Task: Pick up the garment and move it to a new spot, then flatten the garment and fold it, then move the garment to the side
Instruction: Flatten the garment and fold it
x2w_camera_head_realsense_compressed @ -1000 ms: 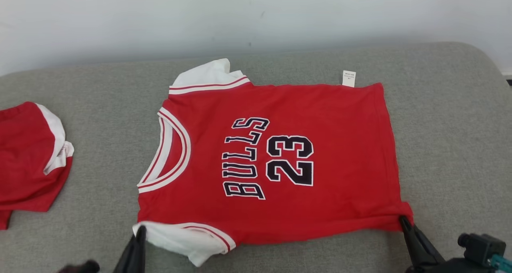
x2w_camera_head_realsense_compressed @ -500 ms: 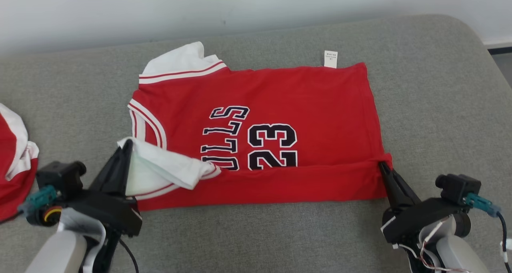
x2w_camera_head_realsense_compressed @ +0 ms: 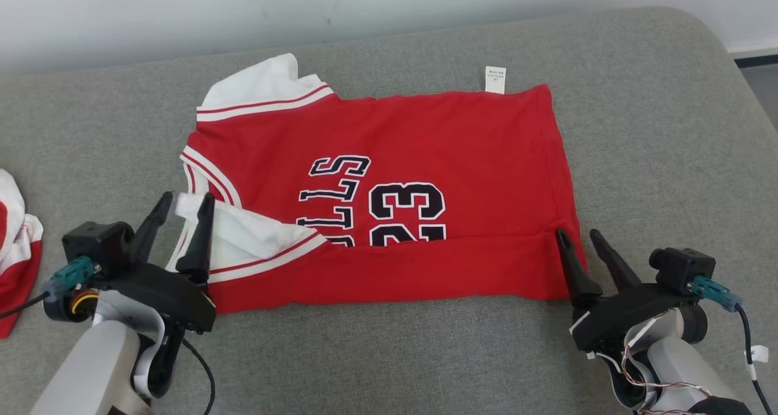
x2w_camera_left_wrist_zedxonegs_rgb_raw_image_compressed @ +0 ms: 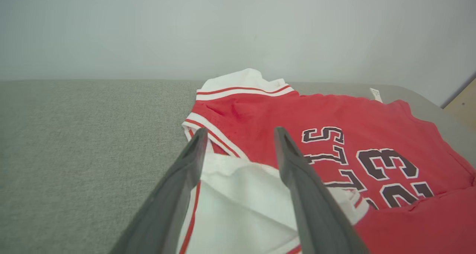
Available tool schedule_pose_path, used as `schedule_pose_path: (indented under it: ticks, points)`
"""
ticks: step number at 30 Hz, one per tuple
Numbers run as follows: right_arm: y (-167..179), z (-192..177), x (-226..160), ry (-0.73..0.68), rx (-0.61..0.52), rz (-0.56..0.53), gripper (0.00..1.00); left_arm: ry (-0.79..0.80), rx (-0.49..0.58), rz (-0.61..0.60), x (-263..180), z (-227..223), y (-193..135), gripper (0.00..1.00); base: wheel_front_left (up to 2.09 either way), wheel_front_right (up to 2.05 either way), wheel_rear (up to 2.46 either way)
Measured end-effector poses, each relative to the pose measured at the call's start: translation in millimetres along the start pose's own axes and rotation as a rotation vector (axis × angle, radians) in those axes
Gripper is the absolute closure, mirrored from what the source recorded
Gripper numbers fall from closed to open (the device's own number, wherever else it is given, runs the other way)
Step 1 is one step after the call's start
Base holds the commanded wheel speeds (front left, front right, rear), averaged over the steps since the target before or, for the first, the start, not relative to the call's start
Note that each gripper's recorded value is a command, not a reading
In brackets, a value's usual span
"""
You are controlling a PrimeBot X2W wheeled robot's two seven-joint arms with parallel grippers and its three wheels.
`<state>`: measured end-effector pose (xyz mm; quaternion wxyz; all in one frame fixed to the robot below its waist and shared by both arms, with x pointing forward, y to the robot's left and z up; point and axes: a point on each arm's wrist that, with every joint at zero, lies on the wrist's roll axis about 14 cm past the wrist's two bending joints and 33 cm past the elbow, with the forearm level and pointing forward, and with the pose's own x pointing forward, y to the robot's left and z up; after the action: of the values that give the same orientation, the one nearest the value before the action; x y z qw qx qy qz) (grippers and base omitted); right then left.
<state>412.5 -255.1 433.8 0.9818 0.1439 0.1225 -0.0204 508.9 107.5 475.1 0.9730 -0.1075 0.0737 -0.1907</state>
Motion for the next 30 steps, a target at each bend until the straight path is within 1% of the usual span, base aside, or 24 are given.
schedule_pose_path:
  ticks: [7,13,16,21,30]
  points:
    - [-5.9,2.2,-7.9,-0.014,-0.005,-0.006,0.00,-0.064,-0.018,0.041,-12.4,10.6,8.4,0.00,0.00,0.00,0.00]
    - [-11.5,-3.6,-20.3,-0.013,-0.010,-0.012,0.00,-0.082,-0.037,0.092,-39.8,4.9,14.5,0.00,0.00,0.00,0.00]
    - [-16.0,-9.7,-26.0,-0.003,0.008,-0.027,0.00,-0.058,-0.055,0.124,-57.1,-9.4,16.0,0.00,0.00,0.00,0.00]
    - [-18.5,-14.1,-26.4,0.008,0.005,-0.034,0.00,0.015,-0.059,0.164,-78.0,-38.4,22.9,0.00,0.00,0.00,0.00]
    - [-13.0,-35.1,-18.9,0.075,-0.006,-0.030,0.00,0.114,-0.082,0.176,-76.8,-73.3,26.5,0.00,0.00,0.00,0.00]
